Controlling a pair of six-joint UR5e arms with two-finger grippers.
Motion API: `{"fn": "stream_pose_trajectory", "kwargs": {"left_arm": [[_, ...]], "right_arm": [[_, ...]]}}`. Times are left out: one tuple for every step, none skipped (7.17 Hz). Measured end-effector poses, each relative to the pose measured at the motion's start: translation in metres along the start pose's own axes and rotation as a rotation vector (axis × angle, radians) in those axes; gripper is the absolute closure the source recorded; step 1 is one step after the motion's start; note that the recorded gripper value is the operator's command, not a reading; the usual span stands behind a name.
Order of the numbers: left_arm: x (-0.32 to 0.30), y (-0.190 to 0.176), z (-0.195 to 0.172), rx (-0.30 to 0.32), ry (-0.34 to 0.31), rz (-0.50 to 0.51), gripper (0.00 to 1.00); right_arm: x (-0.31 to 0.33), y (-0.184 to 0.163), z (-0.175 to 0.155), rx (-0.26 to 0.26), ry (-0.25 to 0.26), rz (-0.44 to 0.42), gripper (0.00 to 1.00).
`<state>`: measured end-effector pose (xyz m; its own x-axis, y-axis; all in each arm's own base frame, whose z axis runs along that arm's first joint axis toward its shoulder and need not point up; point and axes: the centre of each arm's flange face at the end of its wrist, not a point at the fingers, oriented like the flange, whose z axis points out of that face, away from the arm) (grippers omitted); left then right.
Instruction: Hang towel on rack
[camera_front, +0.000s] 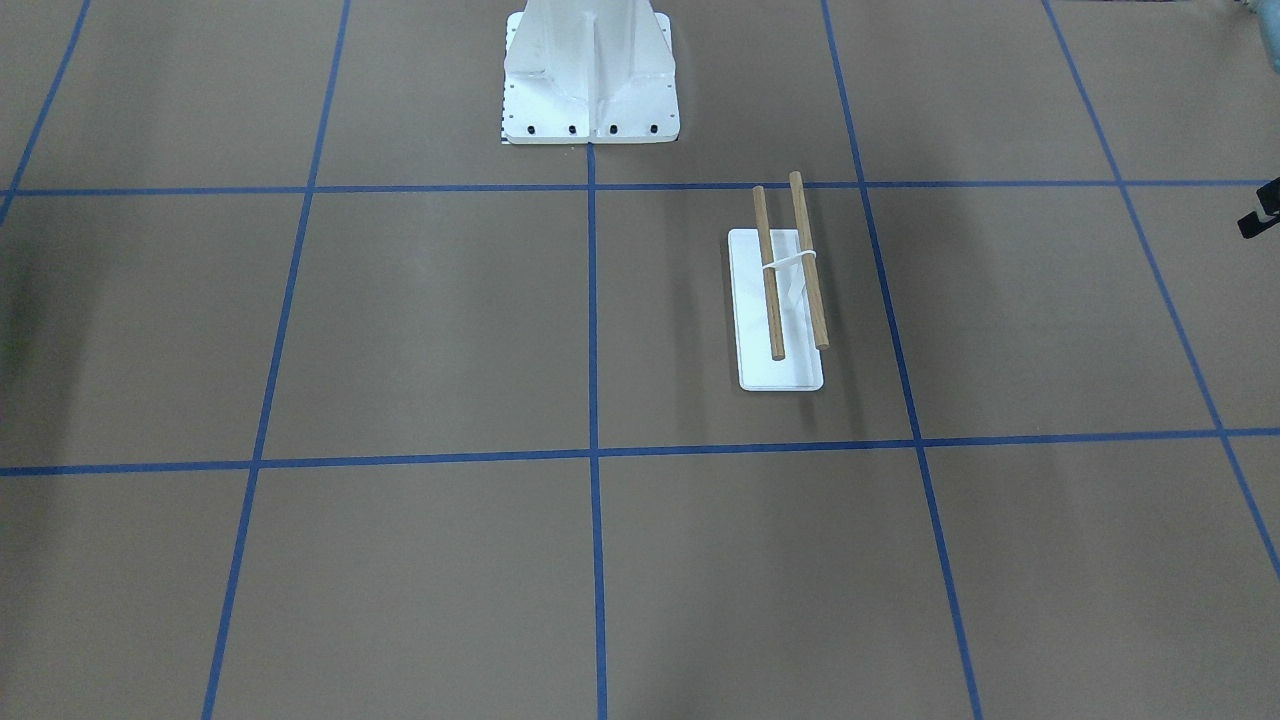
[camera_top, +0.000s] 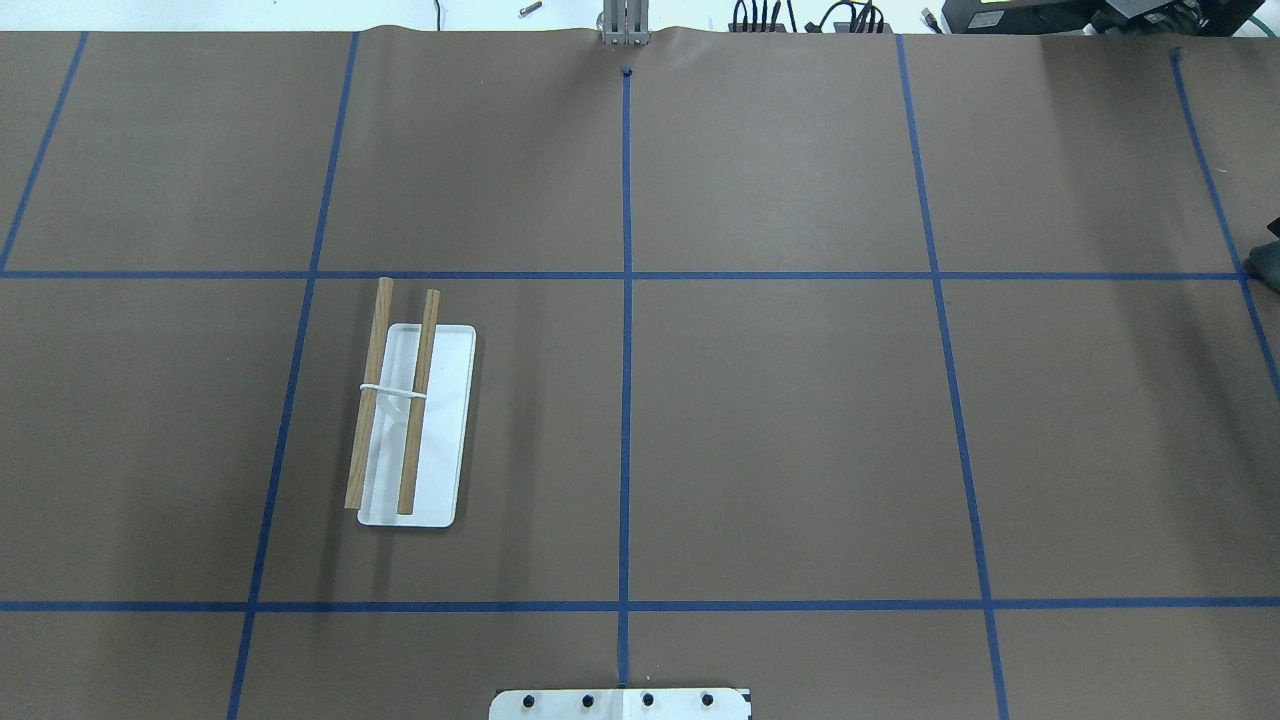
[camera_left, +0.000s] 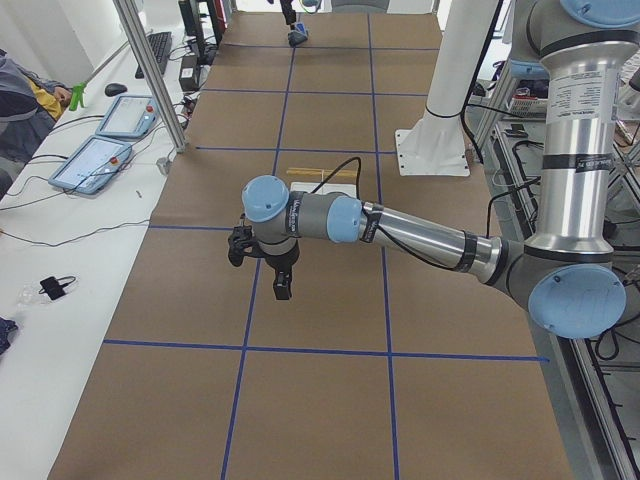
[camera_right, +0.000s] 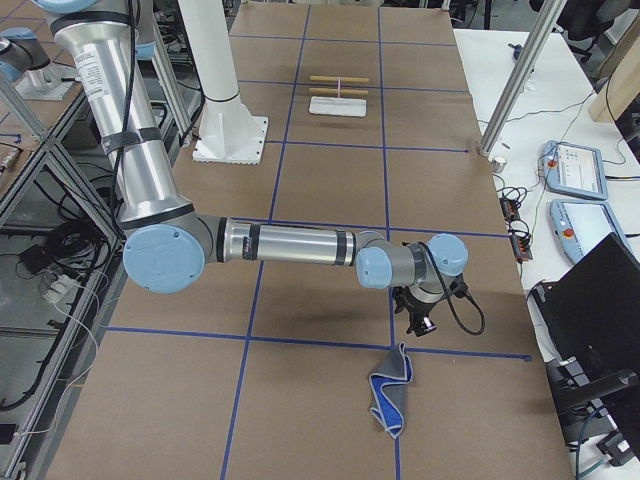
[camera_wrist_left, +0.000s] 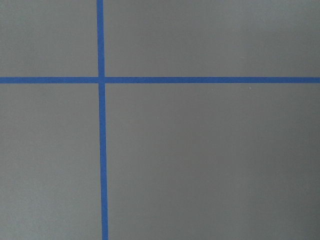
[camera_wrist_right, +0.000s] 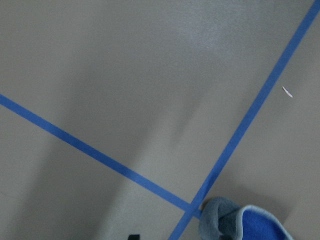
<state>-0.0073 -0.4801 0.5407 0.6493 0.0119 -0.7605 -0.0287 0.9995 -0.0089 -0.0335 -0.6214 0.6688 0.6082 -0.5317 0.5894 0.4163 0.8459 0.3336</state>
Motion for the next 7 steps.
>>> {"fn": "stream_pose_trajectory", "kwargs": {"left_arm": [[-0.001,0.0,0.001,0.0,0.0,0.0,0.02],[-0.002,-0.001,0.001,0.001,0.0,0.001,0.02],[-0.002,-0.001,0.002,0.002,0.0,0.002,0.02],[-0.002,-0.001,0.002,0.003,0.0,0.003,0.02],[-0.002,-0.002,0.002,0.003,0.0,0.003,0.02],[-0.002,-0.001,0.002,0.003,0.0,0.003,0.02],[-0.002,-0.001,0.002,0.002,0.0,0.002,0.02]], "right_arm": [[0.002,-0.004,0.013,0.008,0.004,-0.105,0.58],[0.003,-0.004,0.019,0.008,0.005,-0.205,0.6],[0.004,-0.002,0.022,0.005,0.004,-0.276,0.6],[0.006,0.001,0.025,-0.004,0.009,-0.331,0.6],[0.008,0.004,0.027,-0.017,0.021,-0.38,0.53],[0.007,0.003,0.029,-0.027,0.03,-0.414,0.36],[0.004,-0.001,0.032,-0.038,0.038,-0.436,0.32]]}}
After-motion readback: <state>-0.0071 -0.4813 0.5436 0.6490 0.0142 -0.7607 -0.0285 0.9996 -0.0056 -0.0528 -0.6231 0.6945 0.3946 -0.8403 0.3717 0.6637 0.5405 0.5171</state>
